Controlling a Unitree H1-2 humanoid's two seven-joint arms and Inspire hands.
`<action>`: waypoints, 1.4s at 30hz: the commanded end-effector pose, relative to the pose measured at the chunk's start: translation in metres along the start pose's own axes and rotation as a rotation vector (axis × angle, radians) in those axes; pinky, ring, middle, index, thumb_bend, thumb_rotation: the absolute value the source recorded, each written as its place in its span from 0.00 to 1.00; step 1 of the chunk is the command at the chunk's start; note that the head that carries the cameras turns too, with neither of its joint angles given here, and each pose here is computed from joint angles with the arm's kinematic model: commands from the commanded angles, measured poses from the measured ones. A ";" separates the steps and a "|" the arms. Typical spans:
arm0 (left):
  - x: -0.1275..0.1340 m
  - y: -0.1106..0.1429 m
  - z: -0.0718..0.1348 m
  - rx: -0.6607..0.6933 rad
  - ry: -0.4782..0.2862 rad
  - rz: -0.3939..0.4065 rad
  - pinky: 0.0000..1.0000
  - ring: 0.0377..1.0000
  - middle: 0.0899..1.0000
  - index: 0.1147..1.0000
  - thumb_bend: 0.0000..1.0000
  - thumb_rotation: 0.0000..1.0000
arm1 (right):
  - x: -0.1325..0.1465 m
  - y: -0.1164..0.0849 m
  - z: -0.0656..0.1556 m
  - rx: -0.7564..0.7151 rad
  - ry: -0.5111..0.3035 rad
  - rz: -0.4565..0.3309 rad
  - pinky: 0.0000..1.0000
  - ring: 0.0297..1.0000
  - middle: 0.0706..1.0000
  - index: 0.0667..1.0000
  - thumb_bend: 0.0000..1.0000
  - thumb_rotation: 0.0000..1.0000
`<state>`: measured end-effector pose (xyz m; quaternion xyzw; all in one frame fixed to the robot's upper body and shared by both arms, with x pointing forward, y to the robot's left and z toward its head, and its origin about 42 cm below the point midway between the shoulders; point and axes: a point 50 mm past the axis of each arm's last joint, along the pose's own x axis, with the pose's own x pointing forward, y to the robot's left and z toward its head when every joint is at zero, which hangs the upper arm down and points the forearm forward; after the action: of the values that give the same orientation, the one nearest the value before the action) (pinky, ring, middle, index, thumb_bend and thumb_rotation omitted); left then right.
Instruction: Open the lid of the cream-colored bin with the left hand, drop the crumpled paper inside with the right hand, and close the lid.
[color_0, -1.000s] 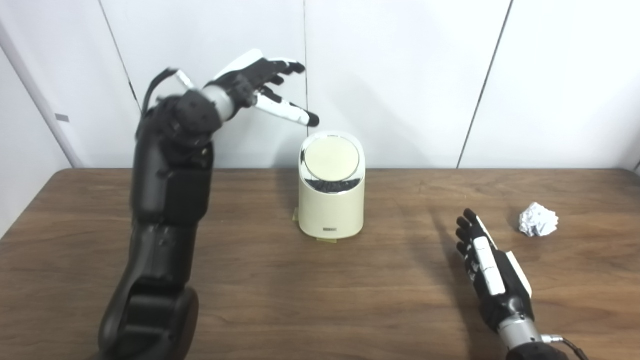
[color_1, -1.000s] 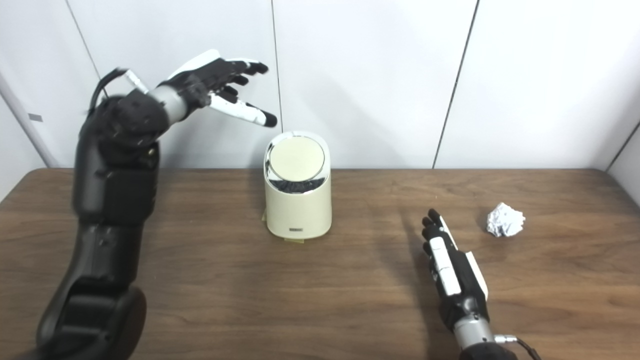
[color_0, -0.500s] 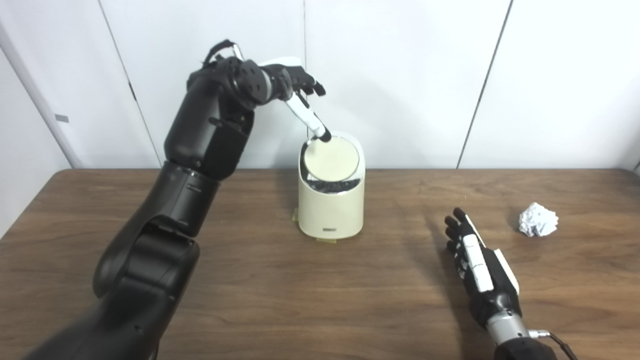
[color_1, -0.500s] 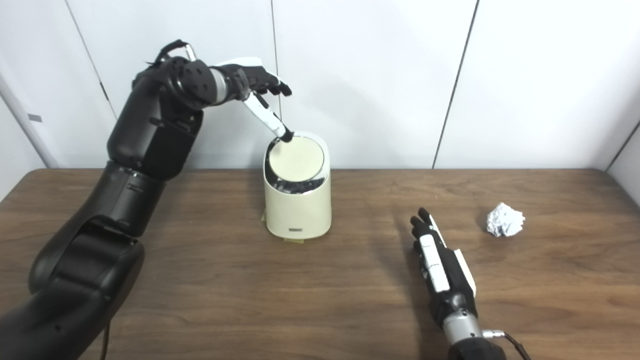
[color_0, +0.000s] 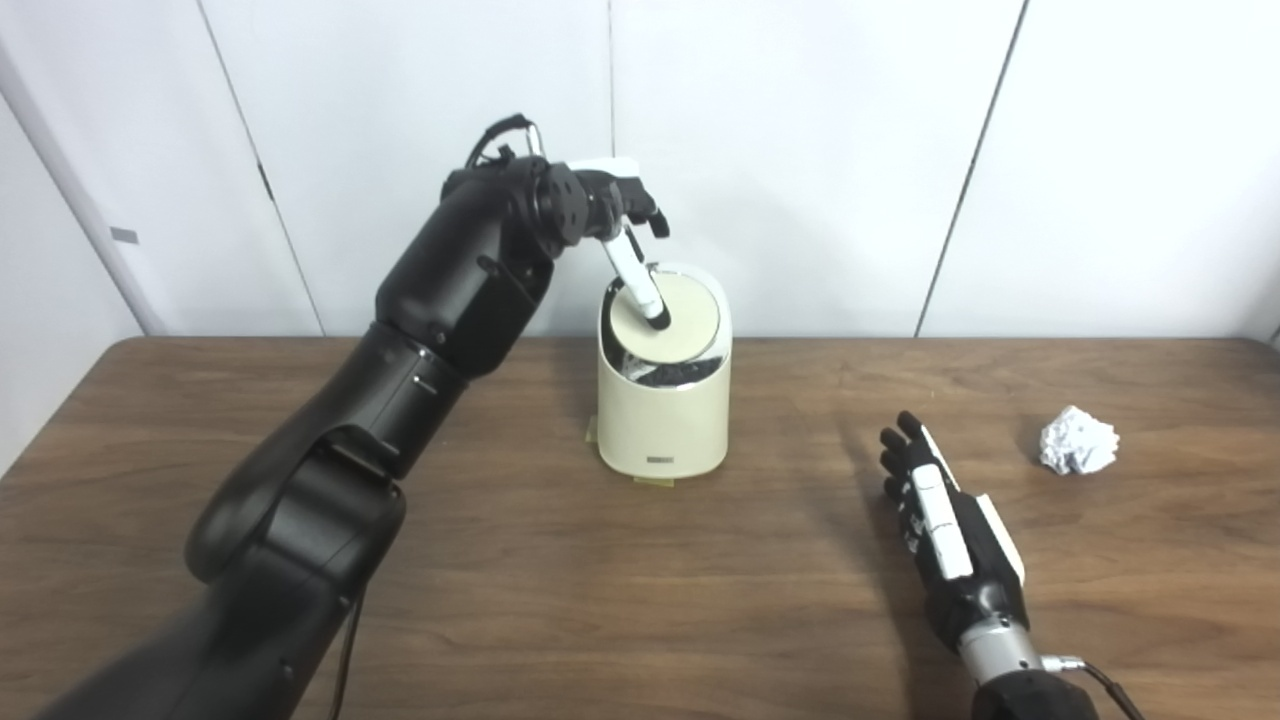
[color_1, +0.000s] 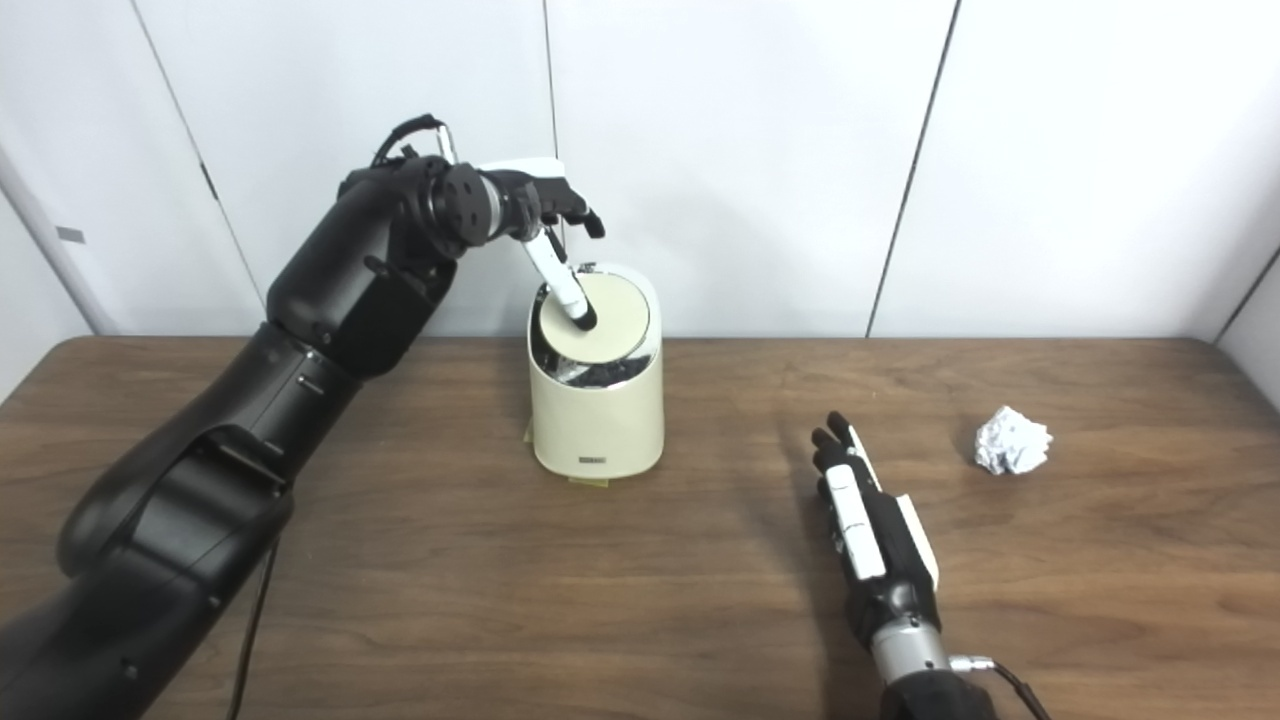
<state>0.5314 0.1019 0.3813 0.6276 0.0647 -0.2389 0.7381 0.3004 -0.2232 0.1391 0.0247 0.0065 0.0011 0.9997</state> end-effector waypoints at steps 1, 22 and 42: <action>-0.014 0.031 0.013 0.060 -0.015 0.113 0.92 0.97 0.96 0.90 0.93 0.17 | 0.008 0.005 0.021 -0.008 -0.098 0.016 0.99 0.97 0.96 0.98 0.59 0.90; -0.003 0.009 0.028 0.170 -0.007 0.107 0.75 0.97 0.99 0.90 0.93 0.22 | 0.009 0.006 0.024 -0.027 -0.109 0.021 0.99 0.97 0.95 0.98 0.64 0.91; 0.000 -0.009 0.019 0.250 -0.012 0.098 0.86 0.98 0.99 0.91 0.93 0.14 | 0.008 0.004 0.027 -0.022 -0.110 0.015 1.00 0.97 0.95 0.98 0.66 0.90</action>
<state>0.5229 0.0809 0.3614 0.7102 0.0109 -0.2236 0.6674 0.3011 -0.2223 0.1436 0.0125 -0.0012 0.0021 0.9999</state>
